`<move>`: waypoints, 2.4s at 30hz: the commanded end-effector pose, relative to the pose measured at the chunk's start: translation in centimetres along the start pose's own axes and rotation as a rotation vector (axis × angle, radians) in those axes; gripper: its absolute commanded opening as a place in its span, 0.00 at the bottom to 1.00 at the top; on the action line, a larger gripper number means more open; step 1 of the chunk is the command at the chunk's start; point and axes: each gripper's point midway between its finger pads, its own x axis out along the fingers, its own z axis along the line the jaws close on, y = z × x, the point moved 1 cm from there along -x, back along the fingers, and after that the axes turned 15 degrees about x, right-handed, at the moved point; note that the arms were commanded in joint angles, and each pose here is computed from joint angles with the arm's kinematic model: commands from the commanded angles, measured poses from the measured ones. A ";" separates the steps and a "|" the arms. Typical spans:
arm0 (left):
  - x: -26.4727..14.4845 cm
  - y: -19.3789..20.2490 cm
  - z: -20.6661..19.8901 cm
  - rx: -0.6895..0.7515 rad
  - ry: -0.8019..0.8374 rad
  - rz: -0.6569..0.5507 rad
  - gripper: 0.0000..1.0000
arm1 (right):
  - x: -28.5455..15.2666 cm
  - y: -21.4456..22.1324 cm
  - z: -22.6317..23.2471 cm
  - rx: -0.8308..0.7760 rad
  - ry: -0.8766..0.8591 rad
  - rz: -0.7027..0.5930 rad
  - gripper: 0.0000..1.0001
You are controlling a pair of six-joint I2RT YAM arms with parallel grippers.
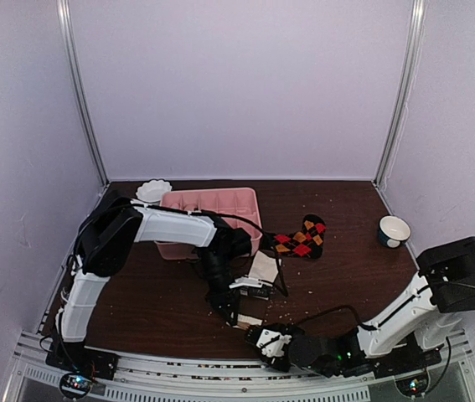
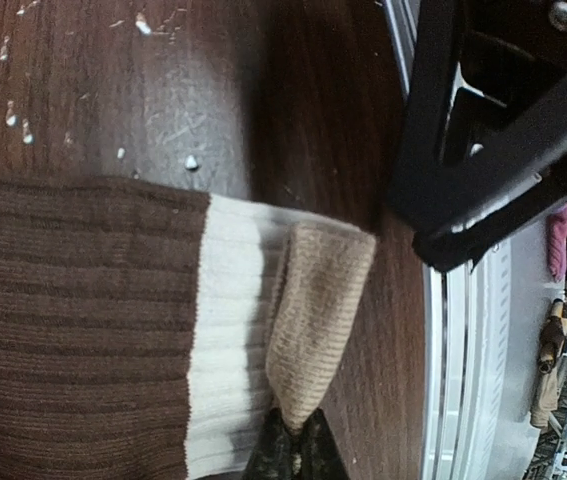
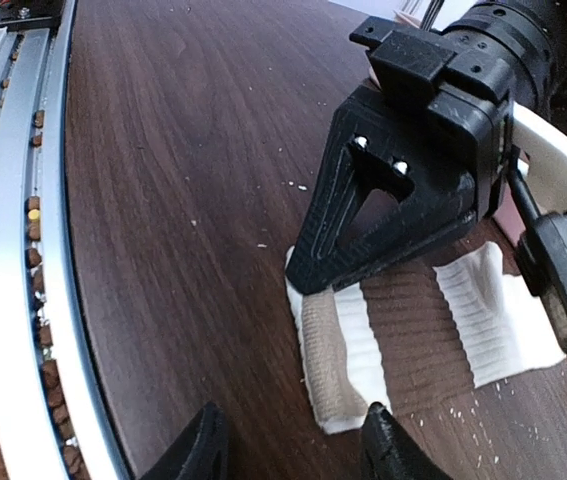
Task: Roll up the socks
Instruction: Roll the sock.
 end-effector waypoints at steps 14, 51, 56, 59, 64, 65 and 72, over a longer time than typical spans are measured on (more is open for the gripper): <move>0.3 1.4 1.1 -0.021 -0.023 0.058 0.00 | 4.5 1.1 -0.5 -0.059 -0.109 0.129 0.13; -2.1 -2.3 -0.5 0.628 -0.601 0.043 0.41 | 4.1 9.5 -3.7 1.197 -0.346 0.532 0.00; -1.6 -2.4 0.2 0.628 -0.590 0.061 0.33 | 4.1 10.0 -3.7 1.201 -0.340 0.573 0.00; -1.3 -1.9 0.8 0.617 -0.596 0.082 0.28 | 4.0 10.3 -3.7 1.176 -0.330 0.594 0.00; -0.9 -1.6 0.7 0.600 -0.569 0.084 0.14 | 3.8 11.6 -3.9 1.102 -0.285 0.662 0.00; -0.7 -1.5 0.7 0.595 -0.565 0.085 0.14 | 3.8 11.8 -3.9 1.089 -0.276 0.672 0.00; -1.4 -1.8 0.7 0.582 -0.594 0.081 0.33 | 3.5 12.2 -4.3 1.044 -0.243 0.704 0.00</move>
